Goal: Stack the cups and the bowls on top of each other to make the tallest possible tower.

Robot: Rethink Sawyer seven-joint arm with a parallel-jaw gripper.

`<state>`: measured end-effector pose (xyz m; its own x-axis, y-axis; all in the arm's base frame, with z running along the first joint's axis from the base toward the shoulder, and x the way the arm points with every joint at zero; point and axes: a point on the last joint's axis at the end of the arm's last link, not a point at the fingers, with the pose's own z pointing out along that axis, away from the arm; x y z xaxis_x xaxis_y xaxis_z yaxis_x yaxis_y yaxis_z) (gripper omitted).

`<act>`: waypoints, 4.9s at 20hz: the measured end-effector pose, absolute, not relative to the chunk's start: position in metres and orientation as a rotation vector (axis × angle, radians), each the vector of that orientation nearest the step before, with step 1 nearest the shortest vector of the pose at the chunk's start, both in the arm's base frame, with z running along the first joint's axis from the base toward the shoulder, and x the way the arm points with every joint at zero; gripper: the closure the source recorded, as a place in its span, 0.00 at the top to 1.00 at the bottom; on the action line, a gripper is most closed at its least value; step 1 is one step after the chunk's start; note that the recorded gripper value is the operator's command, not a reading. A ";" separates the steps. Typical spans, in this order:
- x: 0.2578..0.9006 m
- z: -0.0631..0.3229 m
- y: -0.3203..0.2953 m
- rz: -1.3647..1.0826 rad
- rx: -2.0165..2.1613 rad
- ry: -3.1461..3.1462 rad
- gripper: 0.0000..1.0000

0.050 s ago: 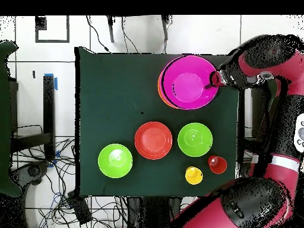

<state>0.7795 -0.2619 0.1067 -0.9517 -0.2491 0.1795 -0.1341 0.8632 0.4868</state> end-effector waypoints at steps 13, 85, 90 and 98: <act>0.771 0.098 -0.239 -0.749 0.346 -2.742 0.00; 0.784 0.103 -0.254 -0.696 0.301 -2.802 0.00; 0.784 0.103 -0.254 -0.697 0.302 -2.801 0.00; 0.784 0.103 -0.254 -0.697 0.302 -2.801 0.00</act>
<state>0.7838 -0.2541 0.1034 -0.9503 -0.2546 0.1793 -0.1410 0.8650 0.4815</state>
